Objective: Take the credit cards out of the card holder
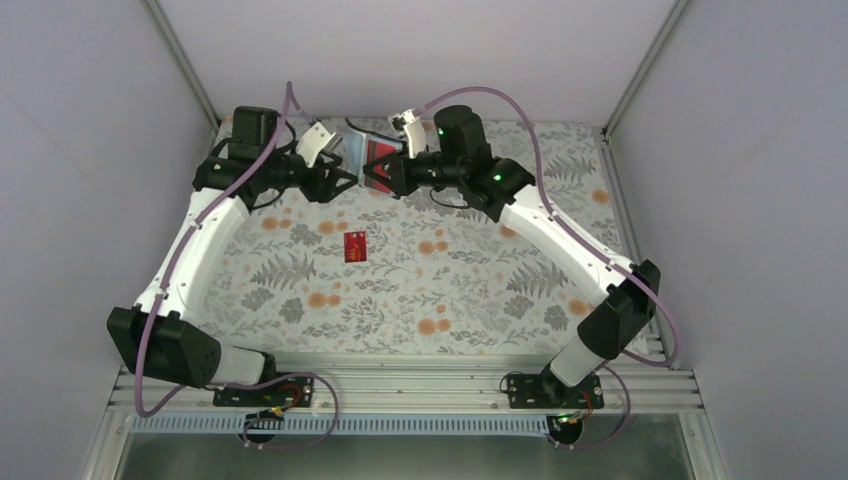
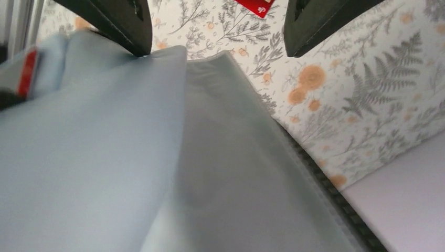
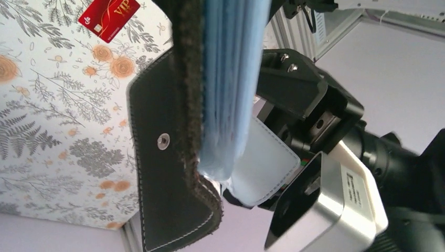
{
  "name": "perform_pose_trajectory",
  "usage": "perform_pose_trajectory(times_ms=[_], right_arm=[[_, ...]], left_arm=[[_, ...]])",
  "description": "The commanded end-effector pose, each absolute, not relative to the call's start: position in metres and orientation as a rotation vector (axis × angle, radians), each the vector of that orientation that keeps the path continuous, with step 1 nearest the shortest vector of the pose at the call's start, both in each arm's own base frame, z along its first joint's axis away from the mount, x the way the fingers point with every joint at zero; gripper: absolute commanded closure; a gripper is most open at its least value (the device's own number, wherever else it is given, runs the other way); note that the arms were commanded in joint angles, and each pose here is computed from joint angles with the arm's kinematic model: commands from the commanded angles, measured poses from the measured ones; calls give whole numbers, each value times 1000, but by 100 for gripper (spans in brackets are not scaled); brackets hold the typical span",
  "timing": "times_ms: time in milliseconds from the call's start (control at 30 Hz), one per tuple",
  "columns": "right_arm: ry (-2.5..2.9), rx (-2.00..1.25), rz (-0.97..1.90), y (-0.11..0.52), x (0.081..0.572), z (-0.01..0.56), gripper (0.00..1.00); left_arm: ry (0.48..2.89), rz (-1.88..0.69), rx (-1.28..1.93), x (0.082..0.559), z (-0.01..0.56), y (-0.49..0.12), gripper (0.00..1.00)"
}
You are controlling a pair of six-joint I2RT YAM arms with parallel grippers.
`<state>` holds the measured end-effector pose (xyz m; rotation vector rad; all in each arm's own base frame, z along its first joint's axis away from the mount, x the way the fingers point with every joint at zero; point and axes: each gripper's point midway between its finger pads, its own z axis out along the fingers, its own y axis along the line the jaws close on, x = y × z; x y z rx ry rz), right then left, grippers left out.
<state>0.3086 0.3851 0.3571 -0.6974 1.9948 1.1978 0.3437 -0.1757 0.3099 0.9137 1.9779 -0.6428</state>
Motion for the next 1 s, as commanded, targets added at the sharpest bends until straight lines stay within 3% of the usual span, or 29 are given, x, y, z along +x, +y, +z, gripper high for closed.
perform_pose_trajectory(times_ms=[0,67,233,567,667,967], right_arm=[[1858,-848,1226,382,286,382,96],[1859,-851,1204,378,286,381,96],[1897,-792,1150,368,297,377,96],[2234,-368,640,313,370,306,96],[2202,-452,725,327,364,309,96],[2012,-817,1053,375,312,330,96]], left_arm=[[1811,-864,1043,303,350,-194,27],[1785,-835,1064,298,359,-192,20],[1843,-665,986,315,361,-163,14],[1838,-665,809,341,376,-106,11],[1803,-785,832,332,367,-121,1],[1873,-841,882,341,323,-163,0]])
